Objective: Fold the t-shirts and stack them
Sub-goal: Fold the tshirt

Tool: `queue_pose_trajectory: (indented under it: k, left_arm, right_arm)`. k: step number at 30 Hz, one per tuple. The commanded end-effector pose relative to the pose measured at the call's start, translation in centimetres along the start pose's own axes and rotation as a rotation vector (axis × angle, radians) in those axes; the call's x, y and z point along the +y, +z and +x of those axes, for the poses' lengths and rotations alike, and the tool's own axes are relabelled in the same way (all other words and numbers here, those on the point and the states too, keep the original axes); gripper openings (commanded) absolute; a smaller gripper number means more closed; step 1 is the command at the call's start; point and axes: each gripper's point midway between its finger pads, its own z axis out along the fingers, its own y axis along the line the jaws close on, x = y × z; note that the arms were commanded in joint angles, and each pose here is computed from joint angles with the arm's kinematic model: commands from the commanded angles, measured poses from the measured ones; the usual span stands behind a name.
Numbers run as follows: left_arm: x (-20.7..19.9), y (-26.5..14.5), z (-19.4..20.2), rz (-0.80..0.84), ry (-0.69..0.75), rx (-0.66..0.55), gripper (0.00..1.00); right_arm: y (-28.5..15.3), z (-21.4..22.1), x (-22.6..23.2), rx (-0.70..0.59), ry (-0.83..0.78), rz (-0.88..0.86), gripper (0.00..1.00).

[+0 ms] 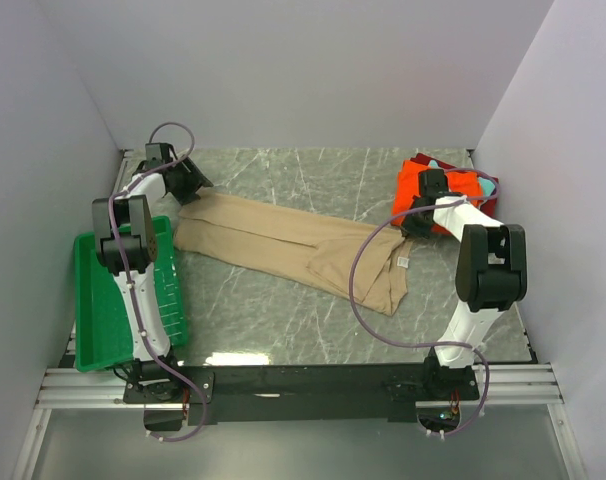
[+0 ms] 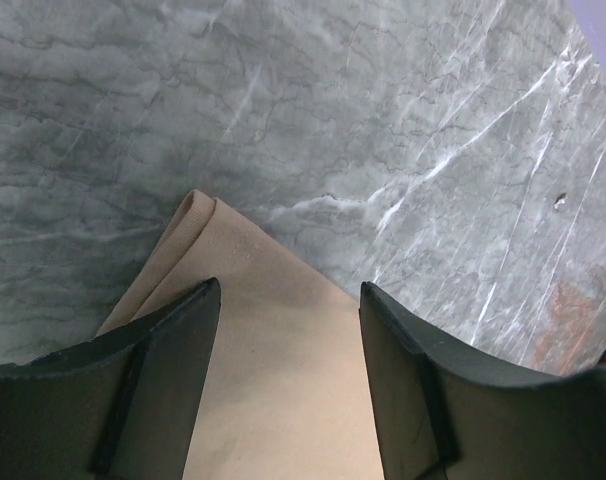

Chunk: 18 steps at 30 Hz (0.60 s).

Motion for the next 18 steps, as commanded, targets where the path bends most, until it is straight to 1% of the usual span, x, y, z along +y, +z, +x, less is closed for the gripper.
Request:
queue_pose_trajectory:
  k: [1, 5, 7, 9, 10, 12, 13, 16, 18]
  left_arm:
    - [4.7, 1.4, 1.7, -0.114, -0.019, 0.033, 0.66]
    - [4.2, 1.1, 1.4, -0.095, -0.002, 0.028, 0.67]
    - [3.7, 0.7, 1.1, -0.084, 0.011, 0.025, 0.68]
    - [2.8, 0.0, 0.4, -0.064, 0.024, 0.014, 0.69]
    - [2.4, -0.2, 0.3, -0.051, 0.028, 0.014, 0.7]
    - [1.1, -1.1, -0.7, -0.023, 0.039, -0.006, 0.71]
    - [0.5, -1.5, -0.9, -0.005, 0.045, -0.006, 0.71]
    - [-1.3, -2.9, -2.0, 0.033, 0.056, -0.028, 0.72]
    - [-2.5, -3.9, -2.7, 0.051, 0.068, -0.045, 0.72]
  right_arm:
    - [-0.5, -1.4, -0.9, -0.035, 0.019, 0.022, 0.1]
    - [0.0, -1.4, -1.1, -0.02, 0.021, 0.041, 0.11]
    - [0.0, -1.3, -1.3, -0.013, 0.019, 0.053, 0.14]
    - [-0.2, -1.3, -1.3, -0.015, 0.016, 0.05, 0.19]
    - [-0.4, -1.4, -1.3, -0.016, 0.019, 0.05, 0.26]
    - [-0.7, -1.4, -1.3, -0.02, 0.019, 0.046, 0.33]
    - [-0.9, -1.3, -1.2, -0.018, 0.021, 0.043, 0.39]
    - [-1.5, -1.1, -1.4, -0.019, 0.022, 0.045, 0.46]
    - [-2.3, -1.1, -1.5, -0.03, 0.024, 0.046, 0.49]
